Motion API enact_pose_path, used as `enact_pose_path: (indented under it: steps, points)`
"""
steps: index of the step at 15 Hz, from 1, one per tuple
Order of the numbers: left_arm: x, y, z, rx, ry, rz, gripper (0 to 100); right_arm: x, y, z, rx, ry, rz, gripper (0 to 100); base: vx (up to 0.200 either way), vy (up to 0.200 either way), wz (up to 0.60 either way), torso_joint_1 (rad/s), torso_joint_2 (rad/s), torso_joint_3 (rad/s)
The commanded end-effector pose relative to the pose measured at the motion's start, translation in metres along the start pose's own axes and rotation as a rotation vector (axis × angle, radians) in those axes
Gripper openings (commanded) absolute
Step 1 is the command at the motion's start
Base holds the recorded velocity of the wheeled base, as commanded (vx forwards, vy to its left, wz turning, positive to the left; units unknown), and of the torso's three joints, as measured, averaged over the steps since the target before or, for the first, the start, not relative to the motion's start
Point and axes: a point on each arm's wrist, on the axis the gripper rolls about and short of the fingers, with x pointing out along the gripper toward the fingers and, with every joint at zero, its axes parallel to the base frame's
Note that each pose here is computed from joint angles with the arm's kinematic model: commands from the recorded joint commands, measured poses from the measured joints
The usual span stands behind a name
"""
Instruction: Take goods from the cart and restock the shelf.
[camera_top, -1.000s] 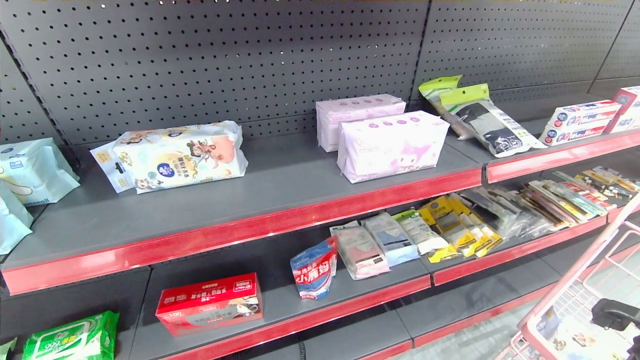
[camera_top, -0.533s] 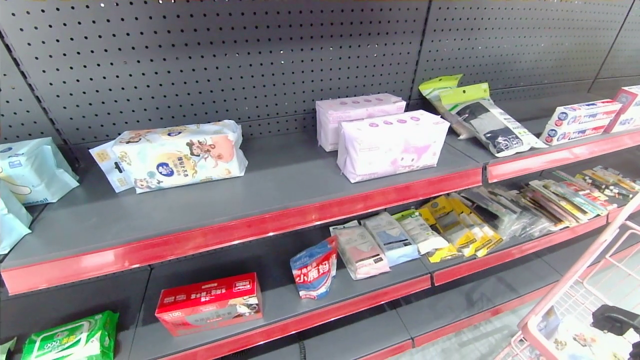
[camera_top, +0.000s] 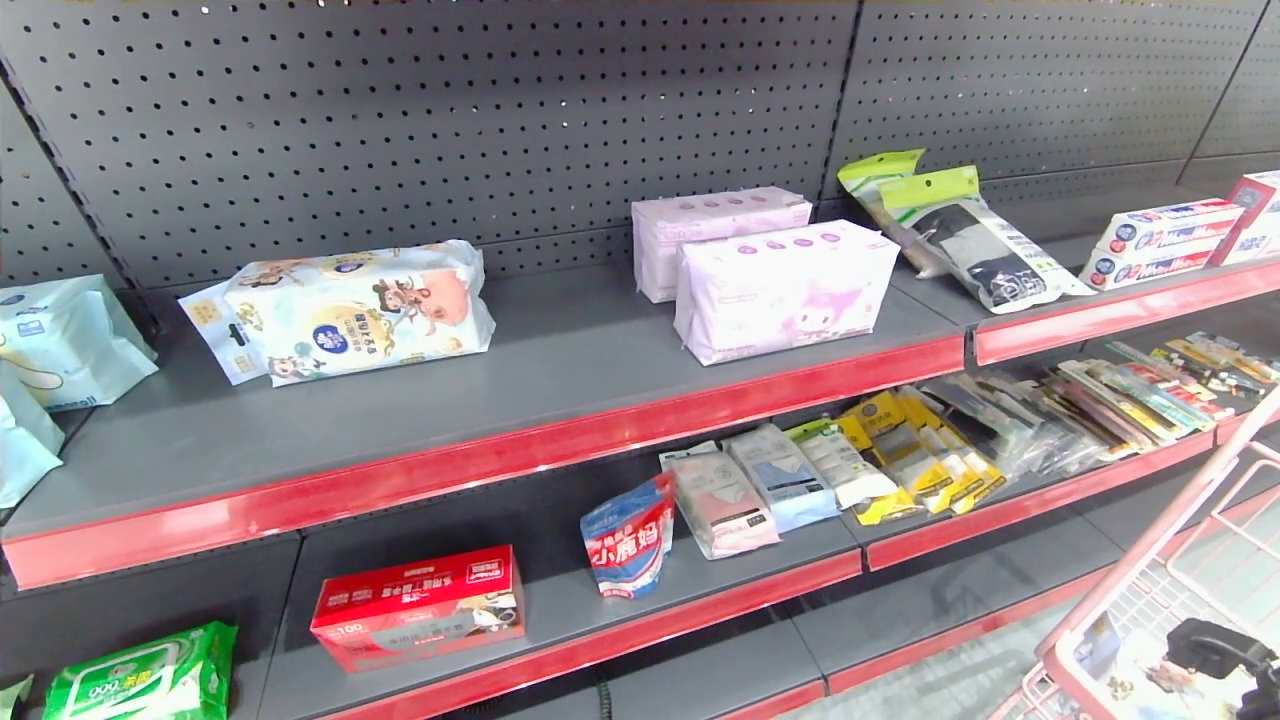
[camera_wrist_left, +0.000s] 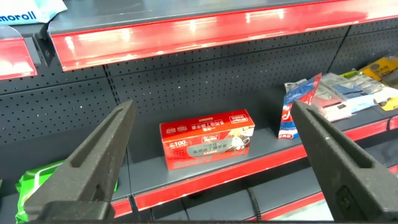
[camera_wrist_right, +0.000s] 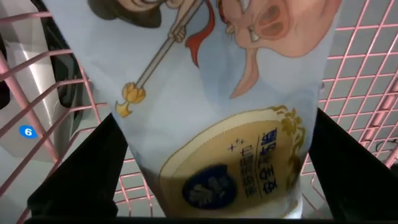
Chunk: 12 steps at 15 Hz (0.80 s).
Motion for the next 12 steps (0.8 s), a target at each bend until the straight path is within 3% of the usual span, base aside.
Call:
enact_pose_path:
  steps: [1, 9, 10, 12]
  points:
    - [0.0001, 0.0, 0.0, 0.0, 0.001, 0.0, 100, 0.0077, 0.0017, -0.001, 0.0, 0.008, 0.029, 100, 0.0, 0.0, 0.0, 0.0, 0.0, 0.0]
    - [0.0001, 0.0, 0.0, 0.0, 0.001, 0.0, 100, 0.0091, 0.0018, -0.0008, -0.001, -0.008, 0.039, 100, 0.0, 0.0, 0.0, 0.0, 0.0, 0.0]
    - [0.0001, 0.0, 0.0, 0.0, 0.001, 0.0, 100, 0.0091, 0.0015, -0.0003, -0.001, -0.007, 0.037, 0, 0.0, 0.0, 0.0, 0.0, 0.0, 0.0]
    - [0.0001, 0.0, 0.0, 0.0, 0.001, 0.0, 100, 0.008, 0.0024, -0.0009, 0.001, -0.008, 0.039, 0, 0.0, 0.0, 0.0, 0.0, 0.0, 0.0]
